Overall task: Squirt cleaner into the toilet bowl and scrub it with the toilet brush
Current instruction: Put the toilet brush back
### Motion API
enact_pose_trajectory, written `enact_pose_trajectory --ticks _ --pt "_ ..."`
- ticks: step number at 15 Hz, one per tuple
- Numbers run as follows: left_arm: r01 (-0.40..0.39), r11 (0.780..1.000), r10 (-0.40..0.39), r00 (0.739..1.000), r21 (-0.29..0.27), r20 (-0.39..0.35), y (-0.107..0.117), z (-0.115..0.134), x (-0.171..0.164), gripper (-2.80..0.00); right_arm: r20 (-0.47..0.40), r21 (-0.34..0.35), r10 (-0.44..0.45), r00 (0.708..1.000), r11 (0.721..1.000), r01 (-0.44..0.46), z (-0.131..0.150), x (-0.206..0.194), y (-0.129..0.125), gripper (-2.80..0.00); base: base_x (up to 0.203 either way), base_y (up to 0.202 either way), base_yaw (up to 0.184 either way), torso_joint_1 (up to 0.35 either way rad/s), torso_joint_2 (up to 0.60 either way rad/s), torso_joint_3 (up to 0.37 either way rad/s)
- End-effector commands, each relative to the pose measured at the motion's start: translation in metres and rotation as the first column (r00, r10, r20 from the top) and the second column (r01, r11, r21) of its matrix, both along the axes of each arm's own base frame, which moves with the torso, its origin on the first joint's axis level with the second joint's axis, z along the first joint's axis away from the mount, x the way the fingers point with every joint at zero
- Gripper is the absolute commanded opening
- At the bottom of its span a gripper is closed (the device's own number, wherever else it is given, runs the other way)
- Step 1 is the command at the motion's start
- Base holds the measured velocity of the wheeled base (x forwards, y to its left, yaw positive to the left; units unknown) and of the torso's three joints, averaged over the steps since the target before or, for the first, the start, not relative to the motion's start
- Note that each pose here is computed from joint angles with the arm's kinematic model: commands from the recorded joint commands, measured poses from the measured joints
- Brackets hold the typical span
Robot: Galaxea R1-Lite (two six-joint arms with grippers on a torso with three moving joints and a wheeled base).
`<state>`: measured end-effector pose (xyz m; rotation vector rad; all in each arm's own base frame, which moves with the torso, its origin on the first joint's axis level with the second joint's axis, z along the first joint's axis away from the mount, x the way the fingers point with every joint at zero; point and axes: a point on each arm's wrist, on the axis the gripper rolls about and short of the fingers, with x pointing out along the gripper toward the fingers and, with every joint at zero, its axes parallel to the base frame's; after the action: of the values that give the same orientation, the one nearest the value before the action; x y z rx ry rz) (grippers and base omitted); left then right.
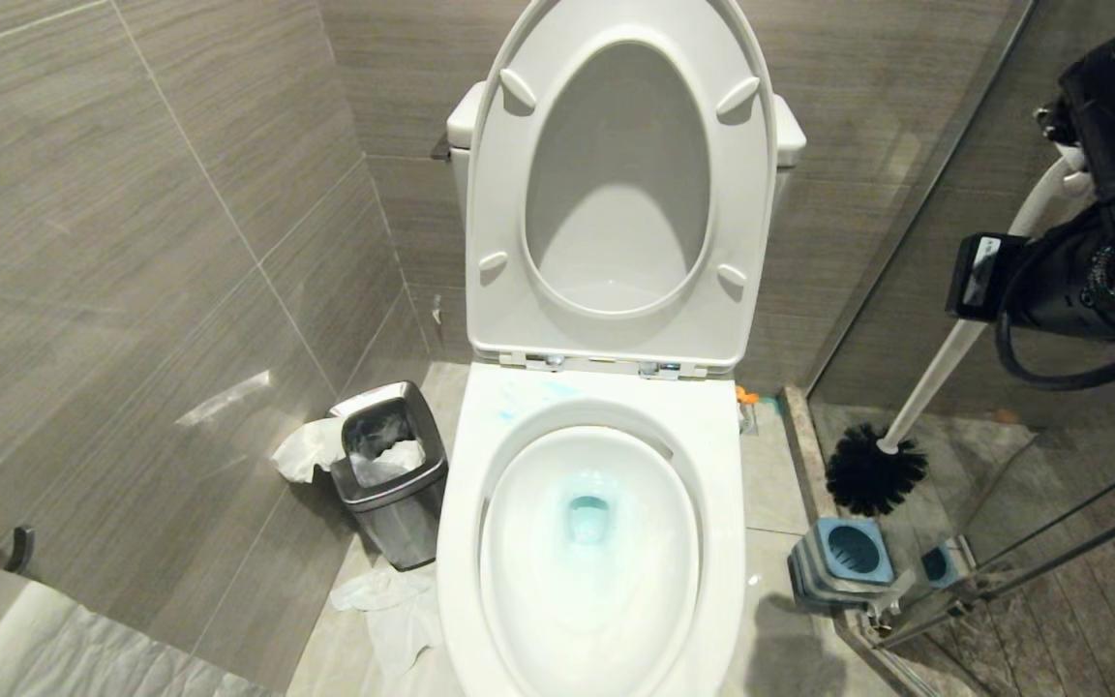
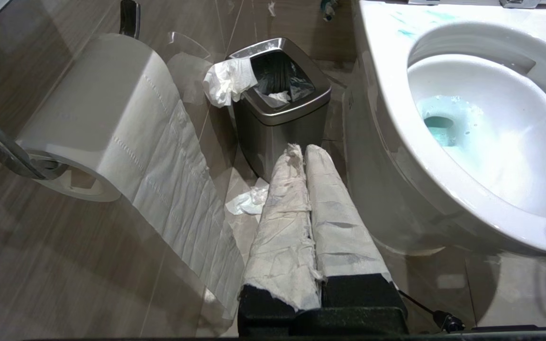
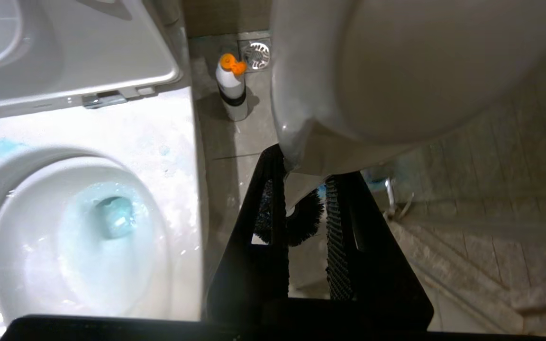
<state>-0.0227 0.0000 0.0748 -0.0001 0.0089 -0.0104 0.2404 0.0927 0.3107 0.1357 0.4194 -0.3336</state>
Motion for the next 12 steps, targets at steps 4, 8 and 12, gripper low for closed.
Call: enact_pose_trajectory --ticks 4,8,12 --pt "0.000 1.000 0.000 1.000 0.000 -0.003 0.000 0.000 0.000 -2.80 0.078 -0.074 0.061 0.995 0.996 -0.055 -0.057 0.033 -0.048 -2.80 0.000 0.000 0.000 0.000 0.00 0.000" --pt "0.000 1.000 0.000 1.000 0.000 -0.002 0.000 0.000 0.000 -2.80 0.104 -0.080 0.055 0.993 0.996 -0.047 -0.114 0.057 -0.091 -2.80 0.000 0.000 0.000 0.000 0.00 0.000" --pt "0.000 1.000 0.000 1.000 0.000 -0.003 0.000 0.000 0.000 -2.80 0.091 -0.045 0.056 0.994 0.998 -0.052 -0.150 0.071 -0.118 -2.80 0.000 0.000 0.000 0.000 0.00 0.000"
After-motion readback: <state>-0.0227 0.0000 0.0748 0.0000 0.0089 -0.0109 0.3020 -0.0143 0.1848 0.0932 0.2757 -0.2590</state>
